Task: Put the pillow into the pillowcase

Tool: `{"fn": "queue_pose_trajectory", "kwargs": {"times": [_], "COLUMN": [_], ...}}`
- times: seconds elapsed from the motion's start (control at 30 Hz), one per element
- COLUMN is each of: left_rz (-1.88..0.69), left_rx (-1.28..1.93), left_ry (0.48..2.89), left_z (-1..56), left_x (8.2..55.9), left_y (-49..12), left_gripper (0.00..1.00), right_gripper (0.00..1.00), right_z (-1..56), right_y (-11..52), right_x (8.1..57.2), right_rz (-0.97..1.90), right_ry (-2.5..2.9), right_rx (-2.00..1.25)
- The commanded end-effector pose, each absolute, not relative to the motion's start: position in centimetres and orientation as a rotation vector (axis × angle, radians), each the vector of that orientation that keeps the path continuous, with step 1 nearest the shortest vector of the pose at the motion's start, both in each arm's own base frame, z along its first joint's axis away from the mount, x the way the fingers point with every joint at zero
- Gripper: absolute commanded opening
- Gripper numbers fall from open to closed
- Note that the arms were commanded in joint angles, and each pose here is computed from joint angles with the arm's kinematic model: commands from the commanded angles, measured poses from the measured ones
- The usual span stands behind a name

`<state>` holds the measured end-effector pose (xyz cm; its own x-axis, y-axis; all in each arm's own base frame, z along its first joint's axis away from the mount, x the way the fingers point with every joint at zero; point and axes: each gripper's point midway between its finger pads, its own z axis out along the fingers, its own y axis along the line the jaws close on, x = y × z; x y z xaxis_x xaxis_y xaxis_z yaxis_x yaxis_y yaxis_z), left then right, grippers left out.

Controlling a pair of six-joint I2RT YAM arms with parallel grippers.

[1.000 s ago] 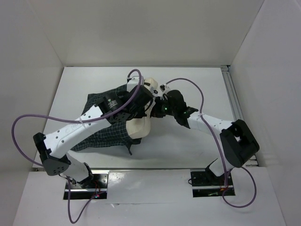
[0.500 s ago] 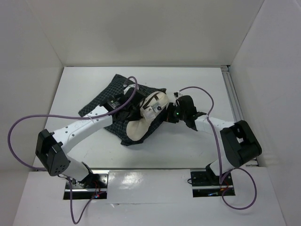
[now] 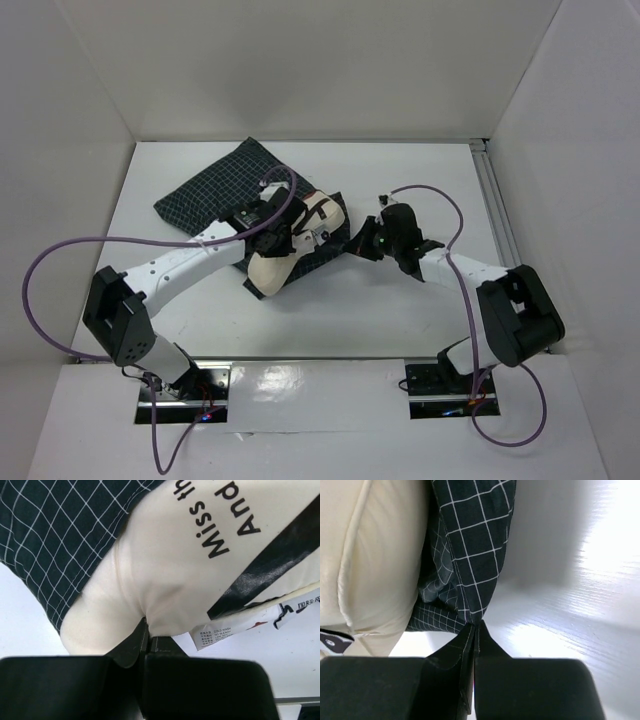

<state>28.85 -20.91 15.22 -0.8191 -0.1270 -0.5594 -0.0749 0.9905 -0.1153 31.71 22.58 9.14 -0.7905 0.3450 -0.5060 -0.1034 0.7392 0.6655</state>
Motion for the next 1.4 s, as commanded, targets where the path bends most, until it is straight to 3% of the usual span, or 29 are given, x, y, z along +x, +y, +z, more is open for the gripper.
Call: {"fn": "queue_pose_trajectory", "kwargs": {"times": [0.0,0.2,0.33,0.37,0.4,0.47,0.6,0.7,1.07,1.17,1.23,1.27,1.3,1.37], "left_rz": [0.043,0.179,0.112,0.015,-0.023,-0.189,-0.416,-0.472,-0.513,-0.458,-0.454,-0.453,-0.470,-0.461], "left_rx": [-0.107,-0.016,0.053,0.078,0.103,0.174,0.277,0.309,0.482,0.484,0.454,0.425,0.404,0.382], "left_ry": [2.469,2.536,2.543,2.523,2.508,2.459,2.311,2.238,2.179,2.235,2.287,2.327,2.346,2.397], "left_z": [16.2,13.7,14.4,16.2,17.3,20.1,26.9,29.3,25.0,21.9,20.2,18.7,18.3,16.2], "left_x": [30.1,29.5,29.6,29.6,29.8,29.9,31.0,32.3,36.8,38.1,38.7,39.4,39.4,40.1], "left_y": [-19.0,-18.3,-20.4,-22.0,-22.5,-25.1,-28.6,-30.3,-37.2,-37.9,-37.7,-37.0,-36.8,-36.1], "left_gripper": [0.00,0.00,0.03,0.12,0.35,0.59,0.80,0.84,0.93,0.93,0.77,0.65,0.31,0.01], "right_gripper": [0.00,0.00,0.00,0.00,0.00,0.00,0.00,0.00,0.00,0.00,0.00,0.00,0.00,0.00], "right_z": [11.6,21.4,22.6,22.6,22.2,21.7,21.7,21.5,22.3,22.5,22.4,23.3,23.6,24.7], "right_y": [20.7,17.1,17.6,18.1,19.0,19.6,20.1,20.2,20.3,20.1,20.0,19.8,19.4,18.9], "right_x": [33.4,34.2,34.5,34.7,35.0,35.1,35.2,35.0,34.4,34.3,34.0,33.8,33.9,33.8], "right_rz": [0.821,0.802,0.775,0.778,0.786,0.796,0.800,0.798,0.814,0.808,0.805,0.804,0.799,0.809], "right_ry": [2.193,1.794,1.803,1.821,1.859,1.882,1.895,1.906,1.890,1.888,1.899,1.872,1.861,1.831], "right_rx": [0.272,0.402,0.306,0.271,0.210,0.171,0.114,0.100,0.075,0.066,0.068,0.071,0.080,0.097]}}
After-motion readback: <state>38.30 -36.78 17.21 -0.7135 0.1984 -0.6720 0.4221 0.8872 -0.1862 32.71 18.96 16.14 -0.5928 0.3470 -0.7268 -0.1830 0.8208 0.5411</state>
